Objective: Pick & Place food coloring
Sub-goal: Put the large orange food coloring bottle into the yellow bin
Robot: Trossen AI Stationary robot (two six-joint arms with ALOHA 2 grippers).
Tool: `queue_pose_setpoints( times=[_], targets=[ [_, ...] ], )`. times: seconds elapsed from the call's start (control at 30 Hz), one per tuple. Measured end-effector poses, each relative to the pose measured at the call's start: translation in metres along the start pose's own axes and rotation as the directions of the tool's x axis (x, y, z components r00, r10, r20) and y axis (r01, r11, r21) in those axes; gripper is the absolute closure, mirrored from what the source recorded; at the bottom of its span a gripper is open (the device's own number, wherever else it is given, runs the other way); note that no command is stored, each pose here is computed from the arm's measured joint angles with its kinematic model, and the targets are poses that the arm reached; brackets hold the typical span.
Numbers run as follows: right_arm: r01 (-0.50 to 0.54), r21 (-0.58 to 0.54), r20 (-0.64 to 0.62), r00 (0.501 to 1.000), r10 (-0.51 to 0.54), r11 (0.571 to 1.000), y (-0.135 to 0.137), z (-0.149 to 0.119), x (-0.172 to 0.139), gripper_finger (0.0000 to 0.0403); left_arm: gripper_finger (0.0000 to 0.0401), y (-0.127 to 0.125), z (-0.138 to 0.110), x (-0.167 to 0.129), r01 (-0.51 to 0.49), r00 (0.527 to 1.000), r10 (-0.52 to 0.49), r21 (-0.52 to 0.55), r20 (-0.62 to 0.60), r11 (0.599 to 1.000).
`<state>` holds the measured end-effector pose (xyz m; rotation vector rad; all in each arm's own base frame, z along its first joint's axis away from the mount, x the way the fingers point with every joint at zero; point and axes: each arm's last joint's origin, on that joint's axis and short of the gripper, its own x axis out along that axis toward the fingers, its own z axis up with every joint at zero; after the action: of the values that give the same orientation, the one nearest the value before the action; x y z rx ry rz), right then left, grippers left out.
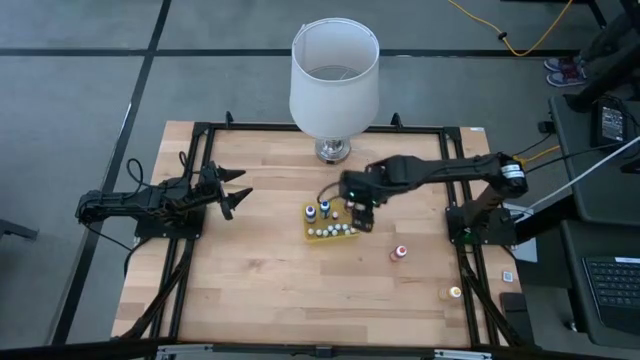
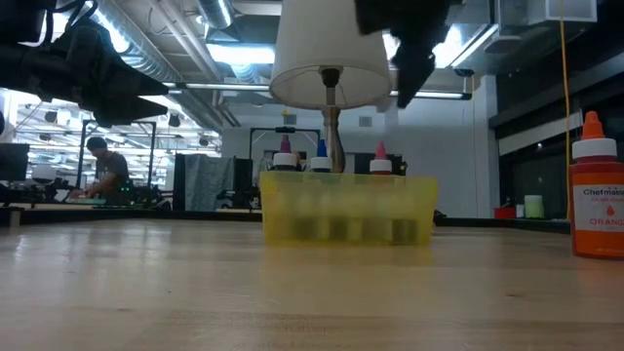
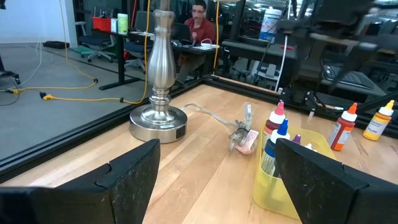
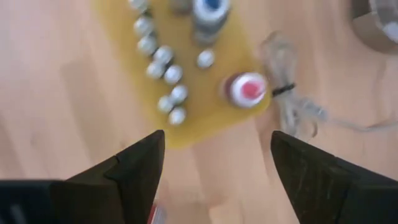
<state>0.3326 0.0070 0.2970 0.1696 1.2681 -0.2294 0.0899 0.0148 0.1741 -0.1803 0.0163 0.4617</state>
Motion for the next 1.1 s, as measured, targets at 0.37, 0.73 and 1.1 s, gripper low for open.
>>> queue_pose_setpoints(
  times=[0.37,0.73,1.1],
  targets=[
    [-0.055,-0.267,-0.048,0.998,0.043,0.962,0.047,-0.056,-0.054,0.0108,0.0091,0.000,0.000,0.000,0.000,1.000,0.000,0.000,0.000,1.000],
    [-0.067,-0.325,-0.127,0.991,0.026,0.943,0.064,-0.112,-0.045,0.0109,0.0090,0.000,0.000,0.000,0.000,1.000,0.000,0.000,0.000,1.000],
    [-0.065,-0.362,-0.212,0.977,-0.015,0.930,0.070,-0.144,0.000,0.0109,0.0090,0.000,0.000,0.000,0.000,1.000,0.000,0.000,0.000,1.000]
  ],
)
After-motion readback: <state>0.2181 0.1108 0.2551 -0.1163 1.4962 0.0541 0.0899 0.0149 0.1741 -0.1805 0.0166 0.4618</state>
